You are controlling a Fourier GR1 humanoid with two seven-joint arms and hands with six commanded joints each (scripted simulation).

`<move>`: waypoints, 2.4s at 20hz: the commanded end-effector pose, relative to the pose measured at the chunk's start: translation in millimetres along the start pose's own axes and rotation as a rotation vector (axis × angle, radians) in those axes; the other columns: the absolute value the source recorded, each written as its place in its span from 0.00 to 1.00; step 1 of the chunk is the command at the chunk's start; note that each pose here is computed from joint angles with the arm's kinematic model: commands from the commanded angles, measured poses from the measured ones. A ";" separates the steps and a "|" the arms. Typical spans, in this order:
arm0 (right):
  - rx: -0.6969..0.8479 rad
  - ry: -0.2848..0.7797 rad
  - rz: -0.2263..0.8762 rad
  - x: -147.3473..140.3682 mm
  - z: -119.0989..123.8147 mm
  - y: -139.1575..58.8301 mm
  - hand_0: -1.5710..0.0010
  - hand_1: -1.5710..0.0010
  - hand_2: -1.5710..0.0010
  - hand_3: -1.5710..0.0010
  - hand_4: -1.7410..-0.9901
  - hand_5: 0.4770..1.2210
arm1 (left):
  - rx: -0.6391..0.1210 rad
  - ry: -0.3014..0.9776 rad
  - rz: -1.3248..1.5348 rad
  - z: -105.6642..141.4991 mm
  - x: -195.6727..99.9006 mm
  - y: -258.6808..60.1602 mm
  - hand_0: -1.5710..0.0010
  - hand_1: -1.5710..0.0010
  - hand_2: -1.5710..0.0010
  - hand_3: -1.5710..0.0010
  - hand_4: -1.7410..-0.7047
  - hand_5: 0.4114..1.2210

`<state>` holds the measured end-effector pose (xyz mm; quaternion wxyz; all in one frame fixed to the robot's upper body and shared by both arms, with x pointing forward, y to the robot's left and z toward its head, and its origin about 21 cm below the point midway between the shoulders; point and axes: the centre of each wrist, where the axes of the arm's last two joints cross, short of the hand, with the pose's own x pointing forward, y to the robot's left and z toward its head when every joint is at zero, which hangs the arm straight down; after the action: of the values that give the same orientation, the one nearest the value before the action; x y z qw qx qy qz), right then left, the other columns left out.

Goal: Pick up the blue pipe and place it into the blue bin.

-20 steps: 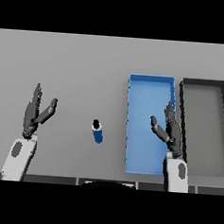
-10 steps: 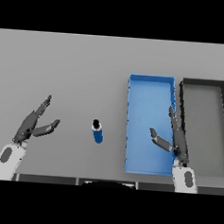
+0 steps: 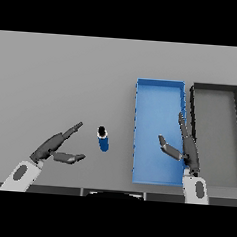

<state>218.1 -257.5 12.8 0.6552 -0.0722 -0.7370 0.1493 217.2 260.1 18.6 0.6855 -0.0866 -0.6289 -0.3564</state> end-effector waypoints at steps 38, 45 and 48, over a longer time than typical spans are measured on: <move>-0.010 0.011 -0.038 -2.7 1.8 -4.0 1.00 1.00 1.00 1.00 0.69 0.21 | -0.013 -0.296 0.186 -109.0 21.6 -95.5 0.05 0.04 0.04 0.04 0.26 0.97; -0.004 0.011 0.011 -0.9 1.5 1.0 1.00 1.00 1.00 1.00 0.74 0.22 | -0.057 -0.434 0.184 -114.5 72.2 -89.7 0.01 0.01 0.01 0.01 0.27 0.99; -0.011 0.018 0.024 -3.3 2.1 -6.0 1.00 1.00 1.00 1.00 0.77 0.22 | -0.087 -0.453 0.163 -114.1 85.5 -89.9 0.01 0.00 0.00 0.00 0.26 1.00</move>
<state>217.0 -264.6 11.4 0.6605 -0.0868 -0.7301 0.1522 251.0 97.4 45.8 0.5483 -0.2447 -0.7420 -0.2984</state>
